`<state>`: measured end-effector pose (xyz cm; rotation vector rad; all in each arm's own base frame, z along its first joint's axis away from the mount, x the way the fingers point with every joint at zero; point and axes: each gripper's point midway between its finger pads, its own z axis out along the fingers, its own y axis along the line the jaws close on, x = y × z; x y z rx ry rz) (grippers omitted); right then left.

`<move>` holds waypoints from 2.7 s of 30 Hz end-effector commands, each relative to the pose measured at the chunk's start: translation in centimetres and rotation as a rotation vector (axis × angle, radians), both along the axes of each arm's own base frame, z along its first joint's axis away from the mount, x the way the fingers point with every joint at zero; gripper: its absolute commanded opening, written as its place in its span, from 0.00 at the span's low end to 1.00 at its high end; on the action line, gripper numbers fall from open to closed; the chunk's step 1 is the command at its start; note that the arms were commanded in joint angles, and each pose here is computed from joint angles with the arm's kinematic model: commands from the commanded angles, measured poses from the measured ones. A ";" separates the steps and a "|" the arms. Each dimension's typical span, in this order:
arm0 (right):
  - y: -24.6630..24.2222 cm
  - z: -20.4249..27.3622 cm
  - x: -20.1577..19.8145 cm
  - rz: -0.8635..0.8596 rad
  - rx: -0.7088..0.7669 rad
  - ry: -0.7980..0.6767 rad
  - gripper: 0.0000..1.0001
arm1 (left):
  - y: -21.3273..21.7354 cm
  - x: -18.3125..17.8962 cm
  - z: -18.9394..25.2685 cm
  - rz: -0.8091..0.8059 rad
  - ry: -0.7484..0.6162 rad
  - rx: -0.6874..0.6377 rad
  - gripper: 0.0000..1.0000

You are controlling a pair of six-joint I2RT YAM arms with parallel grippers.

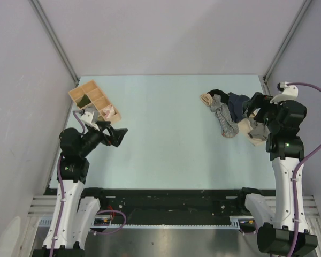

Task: Roll the underwear
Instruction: Pick up the underwear from the center of the board.

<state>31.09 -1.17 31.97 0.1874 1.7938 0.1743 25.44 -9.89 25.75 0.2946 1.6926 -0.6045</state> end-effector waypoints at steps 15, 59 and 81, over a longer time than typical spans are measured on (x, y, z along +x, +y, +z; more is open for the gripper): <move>5.2 -2.6 0.6 0.477 -0.193 0.021 1.00 | -0.2 -0.1 -0.1 -0.013 0.013 0.002 1.00; 1.6 -22.7 10.1 0.534 -0.398 0.665 0.00 | -0.7 0.5 -1.6 -0.041 0.114 -0.014 1.00; 22.8 5.7 -5.4 1.328 -0.335 -0.160 0.00 | -1.5 0.6 -1.6 -0.093 0.134 -0.043 1.00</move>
